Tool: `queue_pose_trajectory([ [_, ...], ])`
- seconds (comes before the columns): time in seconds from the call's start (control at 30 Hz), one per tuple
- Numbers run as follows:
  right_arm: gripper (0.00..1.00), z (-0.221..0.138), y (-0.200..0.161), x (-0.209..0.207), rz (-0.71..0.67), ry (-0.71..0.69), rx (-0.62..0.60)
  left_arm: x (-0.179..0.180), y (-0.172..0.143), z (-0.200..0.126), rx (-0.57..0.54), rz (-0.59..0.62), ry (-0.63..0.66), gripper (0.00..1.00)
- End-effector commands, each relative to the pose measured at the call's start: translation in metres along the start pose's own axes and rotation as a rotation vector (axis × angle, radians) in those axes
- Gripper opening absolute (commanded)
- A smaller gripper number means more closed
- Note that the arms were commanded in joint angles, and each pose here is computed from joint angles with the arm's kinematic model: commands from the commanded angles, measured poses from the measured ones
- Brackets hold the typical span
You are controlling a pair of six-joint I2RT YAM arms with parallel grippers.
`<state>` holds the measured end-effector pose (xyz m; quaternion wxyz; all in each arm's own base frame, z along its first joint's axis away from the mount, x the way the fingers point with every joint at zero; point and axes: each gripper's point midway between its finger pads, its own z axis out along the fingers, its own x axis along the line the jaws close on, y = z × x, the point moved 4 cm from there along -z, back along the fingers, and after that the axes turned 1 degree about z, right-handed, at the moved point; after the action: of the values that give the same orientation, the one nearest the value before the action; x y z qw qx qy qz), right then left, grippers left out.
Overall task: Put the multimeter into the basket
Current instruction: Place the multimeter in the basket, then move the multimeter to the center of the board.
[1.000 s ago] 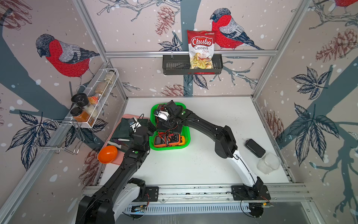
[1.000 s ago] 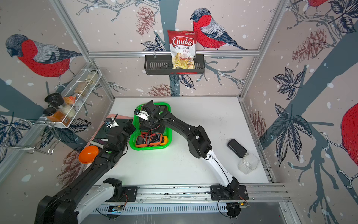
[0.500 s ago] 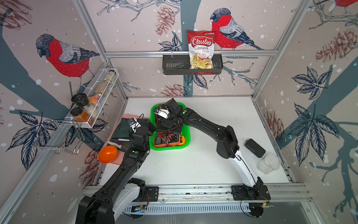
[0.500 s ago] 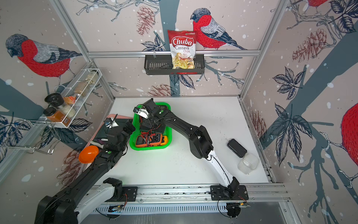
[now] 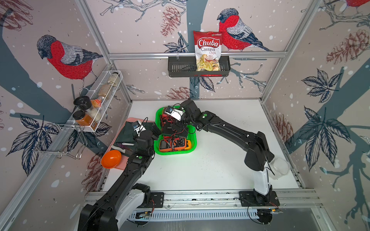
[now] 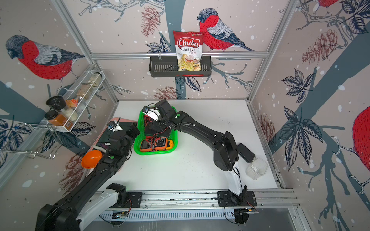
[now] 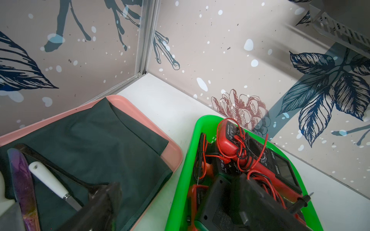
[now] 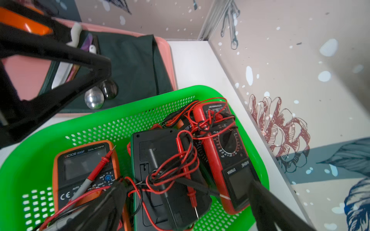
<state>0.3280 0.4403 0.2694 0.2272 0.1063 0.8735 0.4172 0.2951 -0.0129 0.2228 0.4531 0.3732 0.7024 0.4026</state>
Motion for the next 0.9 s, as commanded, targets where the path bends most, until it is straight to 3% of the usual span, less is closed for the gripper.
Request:
queue_pose_trajectory([
  [0.0, 1.00, -0.028, 0.003, -0.041, 0.307, -0.161, -0.066, -0.010, 0.006, -0.001, 0.001, 0.023, -0.052, 0.98],
  [0.17, 1.00, -0.076, -0.074, -0.083, 0.727, -0.318, -0.005, -0.019, 0.006, -0.002, 0.016, 0.033, -0.118, 0.98],
  [0.27, 1.00, -0.106, -0.130, -0.089, 0.895, -0.419, 0.038, -0.028, 0.007, -0.002, 0.026, 0.054, -0.157, 0.98],
  [0.57, 1.00, -0.184, -0.285, -0.086, 1.257, -0.808, 0.274, -0.060, -0.002, 0.000, 0.067, 0.102, -0.254, 0.98],
  [0.77, 1.00, -0.219, -0.364, -0.076, 1.373, -1.067, 0.449, -0.084, -0.012, 0.006, 0.124, 0.146, -0.318, 0.98],
  [0.87, 1.00, -0.230, -0.389, -0.072, 1.420, -1.113, 0.472, -0.098, -0.016, 0.004, 0.134, 0.181, -0.341, 0.98],
])
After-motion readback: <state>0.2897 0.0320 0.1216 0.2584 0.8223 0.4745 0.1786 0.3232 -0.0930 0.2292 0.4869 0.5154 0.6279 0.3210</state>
